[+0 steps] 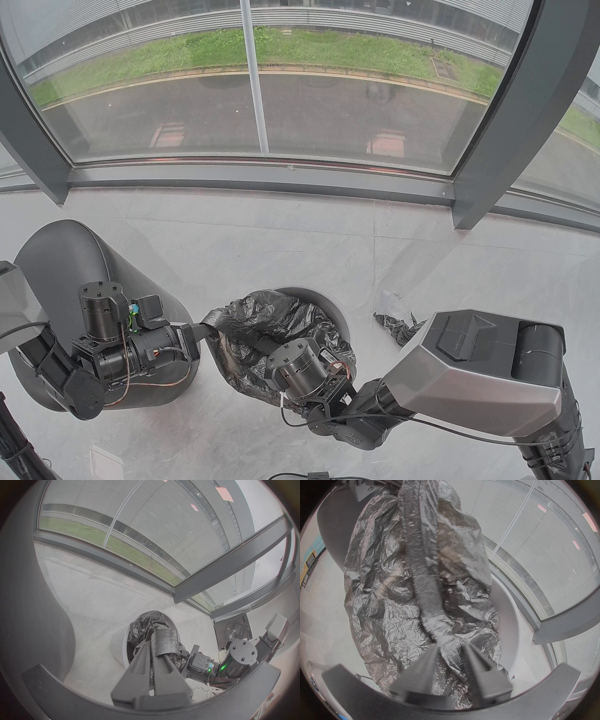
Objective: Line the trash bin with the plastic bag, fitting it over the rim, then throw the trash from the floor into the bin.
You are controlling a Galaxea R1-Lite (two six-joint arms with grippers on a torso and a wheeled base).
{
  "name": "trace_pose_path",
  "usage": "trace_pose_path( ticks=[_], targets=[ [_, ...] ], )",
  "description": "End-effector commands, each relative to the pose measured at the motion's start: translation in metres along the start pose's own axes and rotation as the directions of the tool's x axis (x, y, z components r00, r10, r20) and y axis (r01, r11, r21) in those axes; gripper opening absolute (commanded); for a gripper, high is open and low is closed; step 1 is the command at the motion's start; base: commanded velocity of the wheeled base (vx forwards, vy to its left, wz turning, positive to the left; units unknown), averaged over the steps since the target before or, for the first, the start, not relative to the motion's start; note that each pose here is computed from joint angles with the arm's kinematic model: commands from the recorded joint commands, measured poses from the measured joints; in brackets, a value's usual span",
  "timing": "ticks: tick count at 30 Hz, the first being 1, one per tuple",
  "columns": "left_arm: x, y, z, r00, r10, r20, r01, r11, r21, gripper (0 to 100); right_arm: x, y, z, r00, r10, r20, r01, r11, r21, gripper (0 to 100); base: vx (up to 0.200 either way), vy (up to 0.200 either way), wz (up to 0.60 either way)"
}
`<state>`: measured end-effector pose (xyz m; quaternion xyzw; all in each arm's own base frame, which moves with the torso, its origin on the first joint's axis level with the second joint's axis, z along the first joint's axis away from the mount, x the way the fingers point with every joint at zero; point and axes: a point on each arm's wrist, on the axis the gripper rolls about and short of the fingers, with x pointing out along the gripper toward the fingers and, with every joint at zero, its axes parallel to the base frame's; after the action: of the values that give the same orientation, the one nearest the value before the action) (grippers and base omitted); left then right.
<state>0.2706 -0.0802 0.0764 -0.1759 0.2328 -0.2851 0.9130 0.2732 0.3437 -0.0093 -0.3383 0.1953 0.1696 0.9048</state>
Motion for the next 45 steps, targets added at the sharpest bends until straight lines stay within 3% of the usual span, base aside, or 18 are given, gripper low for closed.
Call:
trace_pose_path(
  ticks=[1,11,23,32,35,39,40,42,45],
  targets=[
    [0.000,0.000,0.000,1.000,0.000,-0.001,0.000,1.000,-0.001,0,0.001,0.000,0.000,1.000,0.001,0.000,-0.001,1.000,0.000,0,0.000,0.000,0.00],
    [-0.002,0.001,-0.002,1.000,0.004,-0.007,-0.004,1.000,-0.008,0,0.000,-0.018,0.008,1.000,-0.029,0.013,0.028,0.999,0.036,0,0.000,0.000,0.00],
    [-0.001,0.001,-0.004,1.000,-0.009,-0.021,0.008,1.000,-0.022,0,-0.024,-0.088,0.042,0.988,-0.128,0.089,0.112,0.981,0.160,0,0.000,0.000,0.00],
    [0.010,0.007,-0.006,0.998,-0.040,-0.043,0.038,0.997,-0.062,0,-0.029,-0.097,0.041,0.987,-0.140,0.084,0.123,0.977,0.174,0,0.000,0.000,0.00],
    [0.022,0.019,-0.009,0.999,-0.040,-0.020,0.038,0.997,-0.067,0,-0.024,-0.104,0.038,0.985,-0.156,0.070,0.141,0.973,0.184,0,0.000,0.000,0.00],
    [0.032,0.027,-0.006,0.998,-0.052,0.024,0.054,0.991,-0.119,0,-0.019,-0.106,0.035,0.985,-0.163,0.062,0.149,0.971,0.187,0,0.000,0.000,0.00],
    [0.038,0.032,0.001,0.996,-0.076,0.051,0.085,0.976,-0.201,0,-0.017,-0.109,0.035,0.983,-0.173,0.067,0.157,0.968,0.194,0,0.000,0.000,0.00],
    [0.039,0.039,0.010,0.994,-0.081,0.078,0.099,0.958,-0.268,0,-0.013,-0.110,0.034,0.981,-0.180,0.068,0.163,0.966,0.199,0,0.000,0.000,0.00],
    [0.038,0.046,0.014,0.994,-0.066,0.092,0.090,0.955,-0.282,0,-0.008,-0.113,0.033,0.980,-0.188,0.065,0.170,0.963,0.209,0,0.000,0.000,0.00]
  ],
)
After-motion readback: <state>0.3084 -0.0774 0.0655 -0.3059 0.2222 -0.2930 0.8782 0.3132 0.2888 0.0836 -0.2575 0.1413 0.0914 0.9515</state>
